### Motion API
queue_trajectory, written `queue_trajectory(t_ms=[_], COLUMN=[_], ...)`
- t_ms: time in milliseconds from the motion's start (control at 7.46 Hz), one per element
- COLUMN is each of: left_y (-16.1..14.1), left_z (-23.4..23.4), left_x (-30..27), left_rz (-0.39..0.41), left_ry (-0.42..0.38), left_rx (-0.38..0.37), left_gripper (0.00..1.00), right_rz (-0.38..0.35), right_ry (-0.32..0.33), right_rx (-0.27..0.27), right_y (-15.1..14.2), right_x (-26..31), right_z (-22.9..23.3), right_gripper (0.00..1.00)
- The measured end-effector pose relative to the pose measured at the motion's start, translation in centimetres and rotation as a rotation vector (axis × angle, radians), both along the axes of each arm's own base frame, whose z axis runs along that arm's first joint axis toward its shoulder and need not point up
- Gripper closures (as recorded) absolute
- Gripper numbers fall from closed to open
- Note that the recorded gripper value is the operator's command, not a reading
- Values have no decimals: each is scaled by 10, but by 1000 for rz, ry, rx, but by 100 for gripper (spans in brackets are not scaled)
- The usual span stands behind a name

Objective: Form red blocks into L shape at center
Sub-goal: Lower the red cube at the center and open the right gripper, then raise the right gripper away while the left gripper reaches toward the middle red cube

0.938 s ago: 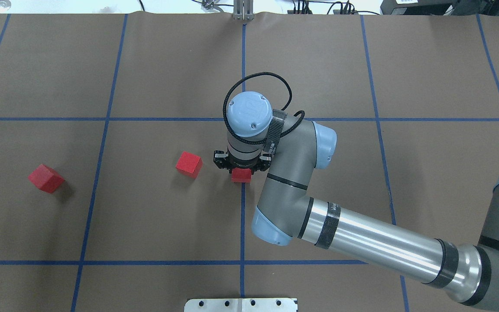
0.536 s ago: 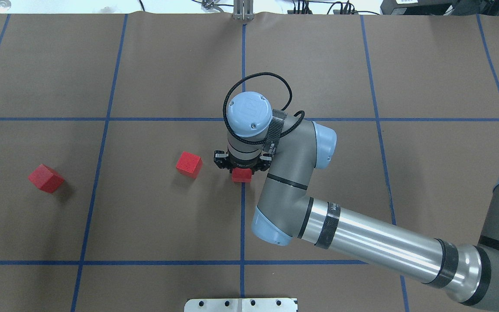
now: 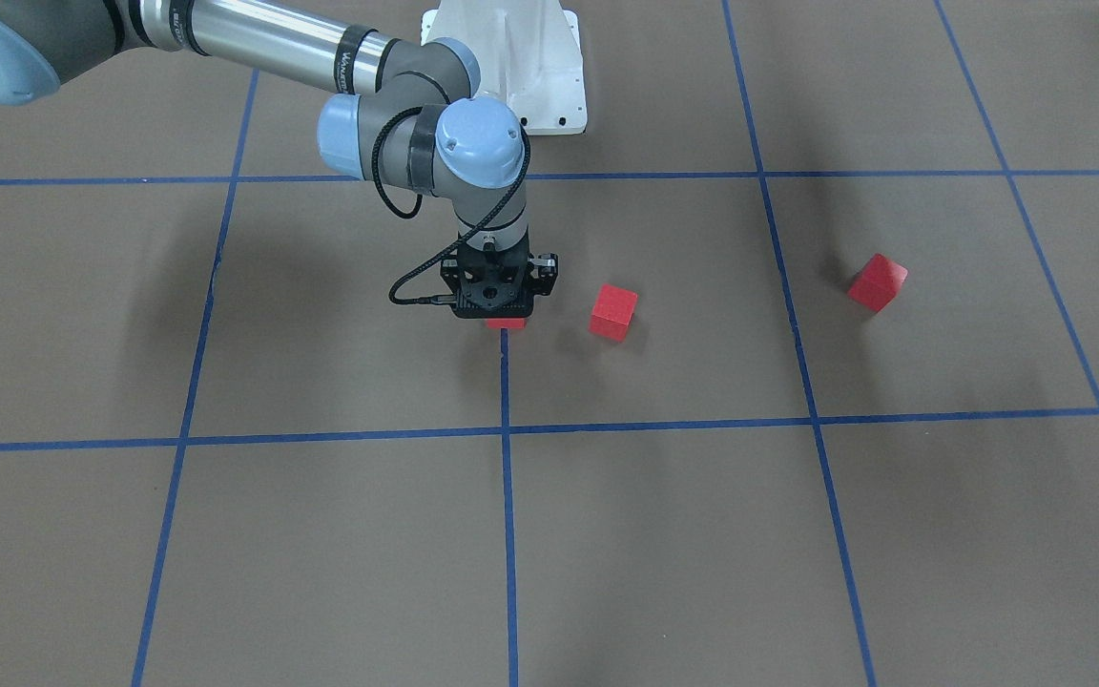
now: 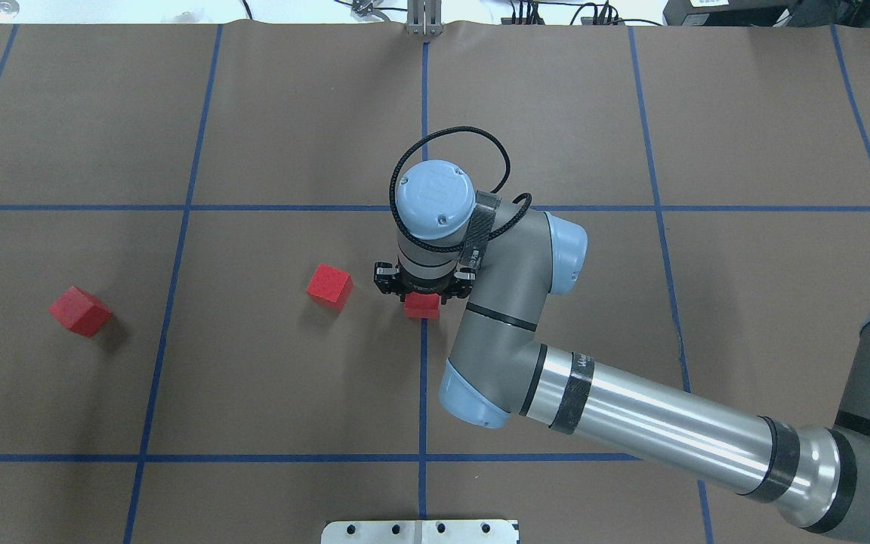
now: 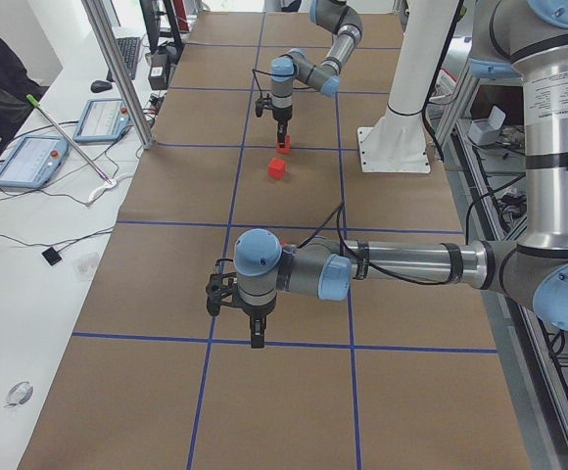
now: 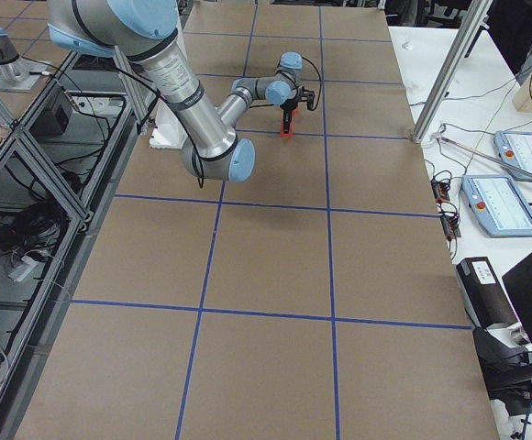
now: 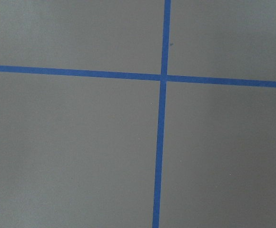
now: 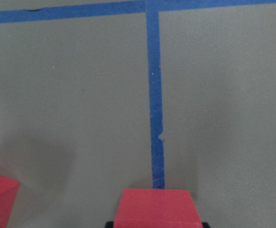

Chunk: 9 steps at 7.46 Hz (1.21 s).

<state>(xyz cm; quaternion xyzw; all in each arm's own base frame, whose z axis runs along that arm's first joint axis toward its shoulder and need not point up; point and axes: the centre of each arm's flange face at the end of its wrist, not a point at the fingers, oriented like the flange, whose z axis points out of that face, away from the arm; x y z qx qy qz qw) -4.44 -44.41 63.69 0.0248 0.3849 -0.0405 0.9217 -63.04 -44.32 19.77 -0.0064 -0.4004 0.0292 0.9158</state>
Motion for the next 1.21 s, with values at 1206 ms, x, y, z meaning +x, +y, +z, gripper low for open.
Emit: queue_trajectory(t_ms=[1206], left_y=[-5], left_z=[-18], left_x=[17], left_rz=[36], left_ry=[73], left_rx=[88], left_gripper=[0], right_rz=[40], right_ry=[-56], right_rx=[-22], right_y=[-27], right_x=[126], right_z=[-23], right_gripper=[0])
